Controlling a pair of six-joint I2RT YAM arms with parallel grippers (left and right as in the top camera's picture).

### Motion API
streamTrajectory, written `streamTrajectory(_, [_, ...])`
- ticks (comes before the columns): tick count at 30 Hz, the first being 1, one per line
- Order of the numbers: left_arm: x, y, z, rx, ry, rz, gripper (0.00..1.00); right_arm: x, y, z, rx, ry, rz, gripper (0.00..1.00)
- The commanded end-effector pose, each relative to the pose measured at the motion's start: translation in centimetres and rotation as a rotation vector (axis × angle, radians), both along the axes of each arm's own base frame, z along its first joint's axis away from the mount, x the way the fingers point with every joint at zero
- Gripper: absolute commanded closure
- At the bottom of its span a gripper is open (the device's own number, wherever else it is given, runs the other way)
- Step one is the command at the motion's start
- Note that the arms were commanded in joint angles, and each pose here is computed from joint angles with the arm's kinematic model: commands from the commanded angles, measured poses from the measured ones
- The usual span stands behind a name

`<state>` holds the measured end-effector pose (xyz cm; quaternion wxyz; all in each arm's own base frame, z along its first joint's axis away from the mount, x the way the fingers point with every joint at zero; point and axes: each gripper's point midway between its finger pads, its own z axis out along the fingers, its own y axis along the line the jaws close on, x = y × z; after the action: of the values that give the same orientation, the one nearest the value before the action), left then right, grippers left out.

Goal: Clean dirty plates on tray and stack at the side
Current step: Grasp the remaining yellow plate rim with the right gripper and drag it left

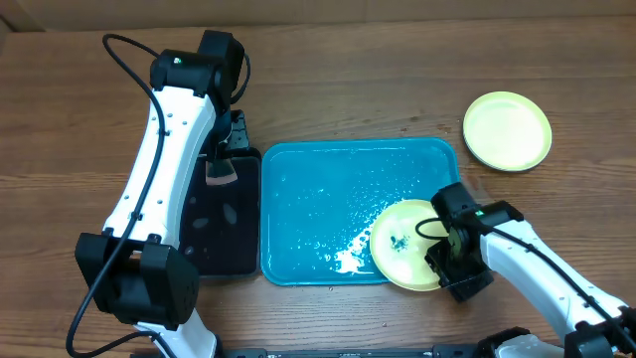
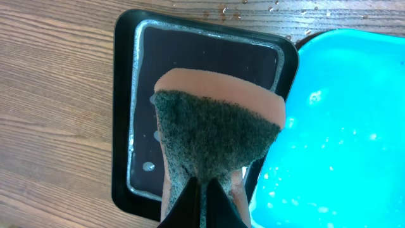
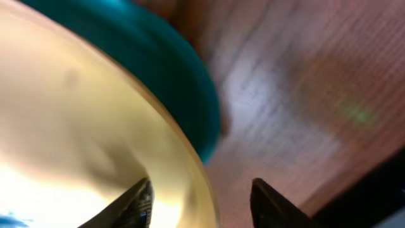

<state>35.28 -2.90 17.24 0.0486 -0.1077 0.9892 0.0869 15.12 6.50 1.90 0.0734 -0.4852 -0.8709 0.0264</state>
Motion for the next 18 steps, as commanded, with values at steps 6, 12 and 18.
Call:
streamTrajectory(6, [-0.1, 0.0, -0.3, -0.005, 0.014, -0.012, 0.96, 1.2, -0.5, -0.9, -0.01, -0.063, 0.106, 0.77])
streamTrajectory(12, [0.0, 0.0, -0.3, -0.005, 0.013, -0.013, 0.96, 2.1, -0.2, -0.9, 0.008, -0.097, 0.186, 0.91])
streamTrajectory(18, [0.0, 0.0, -0.3, -0.005, 0.013, -0.013, 0.96, 3.8, 0.0, 0.1, 0.009, -0.15, 0.257, 0.93])
